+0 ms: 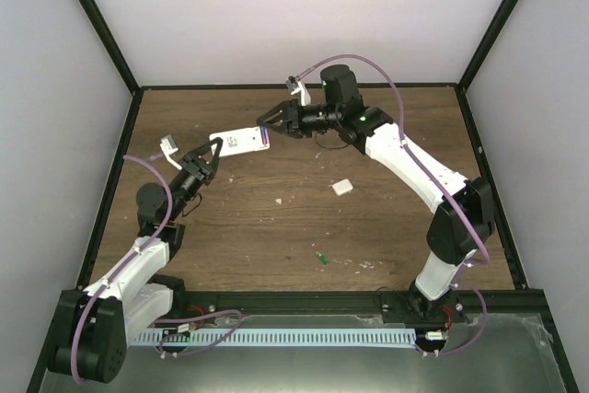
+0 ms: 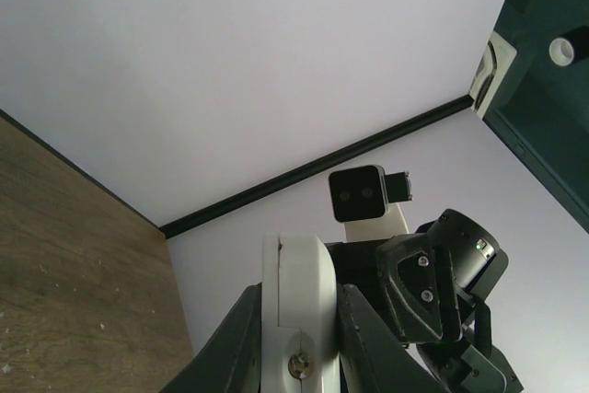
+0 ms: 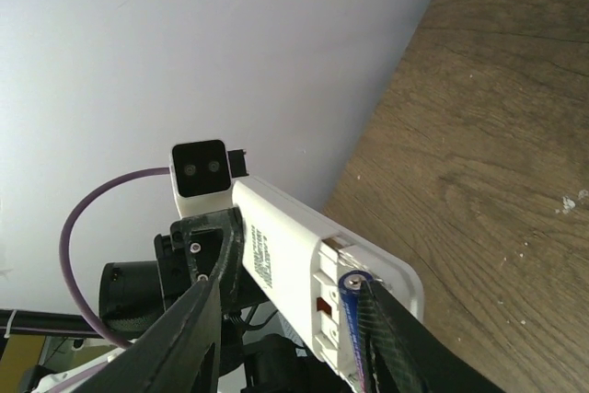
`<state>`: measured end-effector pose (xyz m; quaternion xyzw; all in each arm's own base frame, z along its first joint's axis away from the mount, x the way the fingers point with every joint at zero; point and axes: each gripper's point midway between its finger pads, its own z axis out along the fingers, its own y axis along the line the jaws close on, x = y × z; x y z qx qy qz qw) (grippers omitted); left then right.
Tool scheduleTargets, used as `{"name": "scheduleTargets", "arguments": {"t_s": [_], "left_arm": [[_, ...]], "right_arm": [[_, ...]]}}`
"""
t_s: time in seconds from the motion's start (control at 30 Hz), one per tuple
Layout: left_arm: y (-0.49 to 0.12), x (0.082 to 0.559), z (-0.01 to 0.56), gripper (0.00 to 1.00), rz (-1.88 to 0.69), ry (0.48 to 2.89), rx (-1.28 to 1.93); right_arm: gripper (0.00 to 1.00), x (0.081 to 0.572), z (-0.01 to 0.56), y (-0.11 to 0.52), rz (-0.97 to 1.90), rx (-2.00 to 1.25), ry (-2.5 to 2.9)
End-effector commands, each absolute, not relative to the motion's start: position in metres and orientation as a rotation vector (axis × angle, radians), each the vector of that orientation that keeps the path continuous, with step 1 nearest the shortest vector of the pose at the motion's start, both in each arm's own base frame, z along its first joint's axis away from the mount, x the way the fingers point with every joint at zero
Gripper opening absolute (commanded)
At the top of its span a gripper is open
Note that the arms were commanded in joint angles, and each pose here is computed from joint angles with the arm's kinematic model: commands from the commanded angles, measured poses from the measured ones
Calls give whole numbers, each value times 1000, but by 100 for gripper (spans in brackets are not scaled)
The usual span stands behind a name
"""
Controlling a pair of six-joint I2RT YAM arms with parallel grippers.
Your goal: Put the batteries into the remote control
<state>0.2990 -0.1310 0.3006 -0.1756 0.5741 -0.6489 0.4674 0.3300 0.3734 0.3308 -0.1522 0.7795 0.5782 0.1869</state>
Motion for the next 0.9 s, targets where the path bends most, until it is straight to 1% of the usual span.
{"name": "scheduleTargets", "arguments": {"t_s": [0.0,0.27,0.43,0.53,0.73,0.87], "left_arm": [[-130,297,308,0,-1585,1377,-401],[-129,296,311,0,-1588,1362,-397],[-128,294,314,0,-1605,1345,-399],[-128,292,316,0,-1615,1336,-400],[-128,291,319,0,-1629,1327,-398],[-128,289,321,0,-1631,1320,-382]], "right_arm": [[36,329,354,375,1651,-479,2126],[36,334,352,370,1578,-452,2140],[37,335,361,366,1550,-450,2119],[40,335,363,365,1548,-448,2112],[51,336,359,364,1586,-427,2129],[52,335,354,367,1635,-416,2144]]}}
